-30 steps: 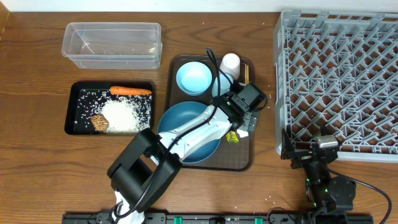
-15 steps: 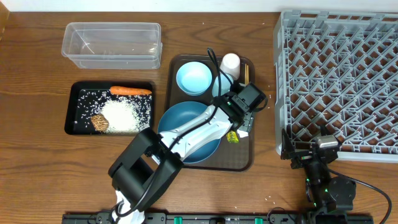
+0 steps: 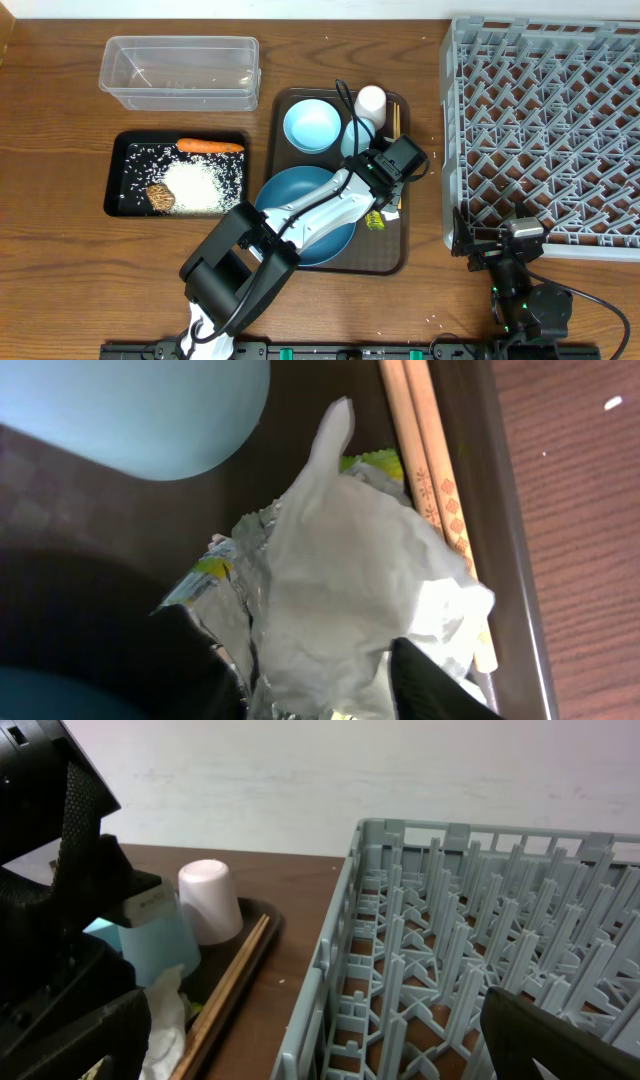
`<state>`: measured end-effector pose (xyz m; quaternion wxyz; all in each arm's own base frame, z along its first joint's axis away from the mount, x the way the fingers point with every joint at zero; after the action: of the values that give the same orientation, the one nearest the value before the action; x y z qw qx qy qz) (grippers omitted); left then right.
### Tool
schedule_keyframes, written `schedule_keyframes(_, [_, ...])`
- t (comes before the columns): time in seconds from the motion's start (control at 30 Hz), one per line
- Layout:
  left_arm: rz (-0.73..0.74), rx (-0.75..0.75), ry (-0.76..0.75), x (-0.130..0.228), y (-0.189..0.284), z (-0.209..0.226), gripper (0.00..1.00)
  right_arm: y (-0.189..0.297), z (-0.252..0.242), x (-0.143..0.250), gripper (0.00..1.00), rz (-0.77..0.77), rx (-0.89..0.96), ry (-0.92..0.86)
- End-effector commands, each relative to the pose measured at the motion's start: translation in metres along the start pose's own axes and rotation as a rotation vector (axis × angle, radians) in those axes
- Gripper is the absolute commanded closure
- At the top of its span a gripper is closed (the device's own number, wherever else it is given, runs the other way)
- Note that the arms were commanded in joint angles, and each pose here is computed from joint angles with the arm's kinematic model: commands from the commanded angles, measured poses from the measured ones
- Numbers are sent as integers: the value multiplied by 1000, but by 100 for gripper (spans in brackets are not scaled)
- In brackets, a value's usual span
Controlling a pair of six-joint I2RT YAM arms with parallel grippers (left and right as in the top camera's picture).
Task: Sort waste into correct bins and load items into the dishwasher rack
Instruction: 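Move the left gripper down to the foil wrapper beside the tissue, then close the left gripper on the foil wrapper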
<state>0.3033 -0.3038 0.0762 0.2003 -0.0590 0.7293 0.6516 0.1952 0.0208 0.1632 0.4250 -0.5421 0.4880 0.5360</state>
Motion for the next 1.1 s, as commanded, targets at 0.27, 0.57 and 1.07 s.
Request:
schedule_keyframes(0.27, [-22,2,2,-8,11,1,68,0,-2,2,1,6,9,9])
schedule_keyframes(0.57, [-43,17,10,-12,29,2,80,0,-2,2,1,6,9,9])
schedule_keyframes(1.07, [-39,14,9,-11,39,4,70,0,-2,2,1,6,9,9])
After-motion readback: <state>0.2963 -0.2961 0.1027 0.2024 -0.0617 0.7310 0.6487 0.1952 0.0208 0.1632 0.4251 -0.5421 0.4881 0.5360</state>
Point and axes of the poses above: each gripper's point midway between its finger pads, its own y axis back along the fingers, its own z axis along the line the jaws close on, x = y × z, the point moved 5 cm from there along y, back along the fingers, and after that the axes turned 5 degrees about y, right-handed, at the moved point
